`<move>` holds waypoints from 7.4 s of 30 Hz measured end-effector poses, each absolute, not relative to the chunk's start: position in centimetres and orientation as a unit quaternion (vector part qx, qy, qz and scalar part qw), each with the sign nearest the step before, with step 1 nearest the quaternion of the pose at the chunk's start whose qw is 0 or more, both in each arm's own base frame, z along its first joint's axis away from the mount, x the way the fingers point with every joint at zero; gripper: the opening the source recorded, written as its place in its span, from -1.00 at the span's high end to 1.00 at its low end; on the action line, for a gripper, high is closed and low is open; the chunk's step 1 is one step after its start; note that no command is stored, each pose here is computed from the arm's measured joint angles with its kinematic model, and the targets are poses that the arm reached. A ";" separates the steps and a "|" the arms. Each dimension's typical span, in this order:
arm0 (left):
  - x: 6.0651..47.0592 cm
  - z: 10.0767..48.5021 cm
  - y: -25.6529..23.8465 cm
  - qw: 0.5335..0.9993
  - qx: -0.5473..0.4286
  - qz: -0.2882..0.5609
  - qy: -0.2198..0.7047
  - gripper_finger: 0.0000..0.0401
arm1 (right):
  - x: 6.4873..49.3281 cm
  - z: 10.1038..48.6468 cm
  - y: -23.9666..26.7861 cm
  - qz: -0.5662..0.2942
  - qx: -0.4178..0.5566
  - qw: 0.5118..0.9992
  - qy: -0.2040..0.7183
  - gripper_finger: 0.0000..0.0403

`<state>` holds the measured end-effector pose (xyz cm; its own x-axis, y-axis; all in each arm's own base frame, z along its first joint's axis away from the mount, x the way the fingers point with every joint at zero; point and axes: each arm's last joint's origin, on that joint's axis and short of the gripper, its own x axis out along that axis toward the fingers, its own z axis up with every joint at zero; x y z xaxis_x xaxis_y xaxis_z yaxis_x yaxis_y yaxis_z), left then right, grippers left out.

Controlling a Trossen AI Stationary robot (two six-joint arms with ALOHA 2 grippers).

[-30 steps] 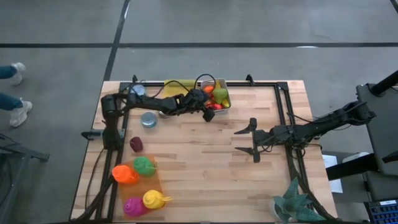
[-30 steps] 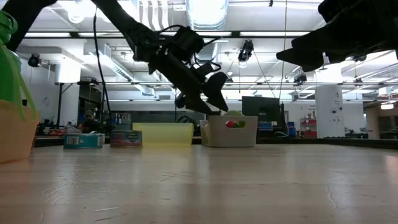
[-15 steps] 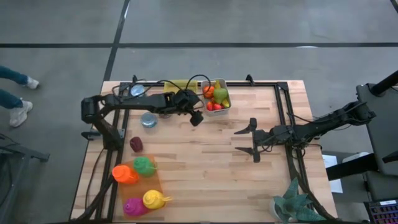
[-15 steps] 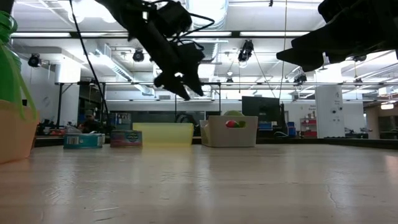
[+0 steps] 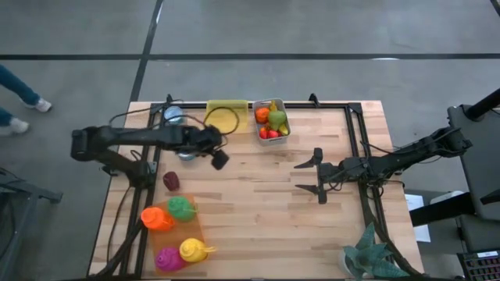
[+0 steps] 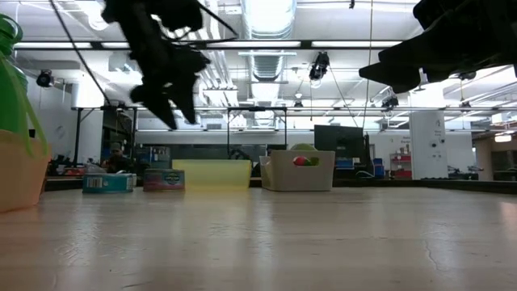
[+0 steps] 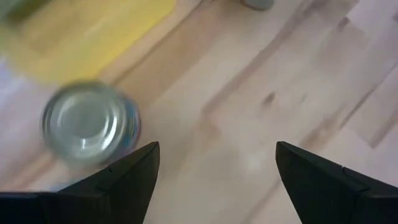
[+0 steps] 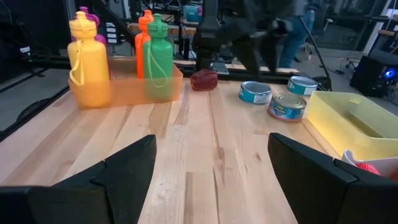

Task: Pick & Place Food Item
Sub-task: Put the apple into the gray bin

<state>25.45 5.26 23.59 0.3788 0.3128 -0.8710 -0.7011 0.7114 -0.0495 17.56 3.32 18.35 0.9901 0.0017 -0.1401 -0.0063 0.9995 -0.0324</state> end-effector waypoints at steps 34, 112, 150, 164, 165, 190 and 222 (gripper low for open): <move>15.3 23.4 2.5 0.760 -0.228 0.342 0.504 -0.62 | 17.6 18.3 3.3 0.002 -0.017 0.997 0.070 -0.52; 19.8 19.5 1.2 0.602 -0.433 0.453 0.496 -0.62 | 17.6 18.3 3.3 0.002 -0.017 0.997 0.070 -0.52; 23.7 13.6 0.7 0.639 -0.305 0.418 0.570 -0.14 | 17.6 18.3 3.3 0.002 -0.017 0.997 0.070 -0.52; 26.1 15.5 0.8 0.724 -0.309 0.377 0.489 -0.17 | 17.6 18.3 3.3 0.002 -0.016 0.997 0.070 -0.52; 26.6 16.0 0.8 0.738 -0.304 0.376 0.471 -0.16 | 17.6 18.3 3.3 0.002 -0.017 0.997 0.070 -0.52; 33.4 22.9 8.7 0.940 -0.159 0.295 0.059 -0.15 | 17.6 18.3 3.3 0.002 -0.017 0.997 0.070 -0.52; 42.7 17.3 14.2 0.935 -0.243 0.238 0.106 -0.15 | 17.6 18.3 3.3 0.002 -0.017 0.997 0.071 -0.52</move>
